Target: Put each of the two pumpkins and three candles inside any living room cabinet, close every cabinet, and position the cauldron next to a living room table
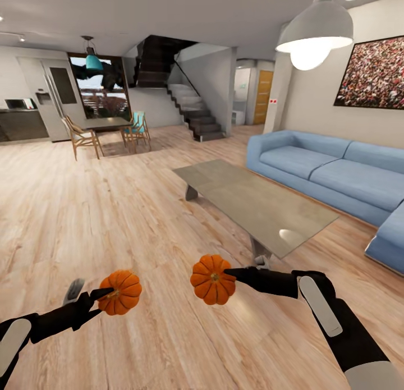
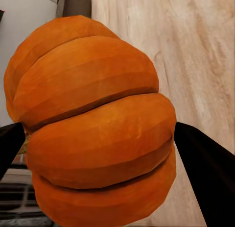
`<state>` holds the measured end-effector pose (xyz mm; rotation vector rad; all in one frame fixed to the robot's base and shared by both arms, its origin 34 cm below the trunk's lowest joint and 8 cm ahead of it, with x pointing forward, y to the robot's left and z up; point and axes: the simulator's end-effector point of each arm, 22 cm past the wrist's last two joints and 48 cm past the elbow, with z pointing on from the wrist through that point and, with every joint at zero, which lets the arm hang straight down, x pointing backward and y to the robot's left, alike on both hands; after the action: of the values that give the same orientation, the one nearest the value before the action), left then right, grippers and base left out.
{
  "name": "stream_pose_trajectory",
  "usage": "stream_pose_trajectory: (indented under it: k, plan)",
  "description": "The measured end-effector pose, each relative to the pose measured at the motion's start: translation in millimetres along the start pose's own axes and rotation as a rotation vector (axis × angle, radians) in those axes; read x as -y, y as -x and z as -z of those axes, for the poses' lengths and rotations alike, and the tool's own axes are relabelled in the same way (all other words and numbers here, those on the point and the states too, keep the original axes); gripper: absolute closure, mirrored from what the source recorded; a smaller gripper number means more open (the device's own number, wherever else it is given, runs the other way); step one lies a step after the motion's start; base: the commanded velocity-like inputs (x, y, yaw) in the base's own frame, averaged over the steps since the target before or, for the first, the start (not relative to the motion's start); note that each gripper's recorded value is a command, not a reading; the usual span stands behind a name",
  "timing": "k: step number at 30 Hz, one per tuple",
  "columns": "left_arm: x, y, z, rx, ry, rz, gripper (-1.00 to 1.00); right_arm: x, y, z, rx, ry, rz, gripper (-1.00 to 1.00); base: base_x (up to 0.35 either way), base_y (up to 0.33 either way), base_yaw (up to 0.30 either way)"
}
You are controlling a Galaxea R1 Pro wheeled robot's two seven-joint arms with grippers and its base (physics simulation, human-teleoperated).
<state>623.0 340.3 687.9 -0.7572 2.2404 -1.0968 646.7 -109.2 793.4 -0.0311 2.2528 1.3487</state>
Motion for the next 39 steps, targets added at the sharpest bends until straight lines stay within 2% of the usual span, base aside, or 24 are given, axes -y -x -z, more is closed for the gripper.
stream_pose_trajectory:
  k: [4, 8, 24, 32, 35, 39]
  plan:
    - [-2.1, -0.8, -1.0, -0.003, 0.004, 0.003, 1.00, 4.7, -2.2, -1.4, -0.005, -0.006, -0.011, 1.00, 0.000, 0.000, 0.202]
    - [-4.3, -1.7, -2.2, -0.005, 0.007, 0.006, 1.00, 19.8, -9.7, -4.2, -0.021, -0.029, -0.039, 1.00, 0.000, 0.000, 0.202]
    - [-12.5, -5.5, -6.7, -0.016, 0.020, 0.017, 1.00, 28.8, -15.1, -8.5, -0.033, -0.031, -0.064, 1.00, 0.002, 0.000, 0.202]
    - [-16.5, -7.5, -8.6, -0.022, 0.027, 0.021, 1.00, 31.9, -22.4, -13.4, -0.053, -0.036, -0.066, 1.00, 0.206, -0.152, 0.202]
    - [-18.2, -8.4, -9.5, -0.025, 0.030, 0.023, 1.00, 38.0, -28.3, -16.9, -0.071, -0.064, -0.060, 1.00, 0.252, -0.226, 0.202]
    - [-20.1, -9.0, -10.4, -0.027, 0.032, 0.027, 1.00, 42.0, -26.7, -18.8, -0.059, -0.074, -0.055, 1.00, 0.180, -0.075, 0.202]
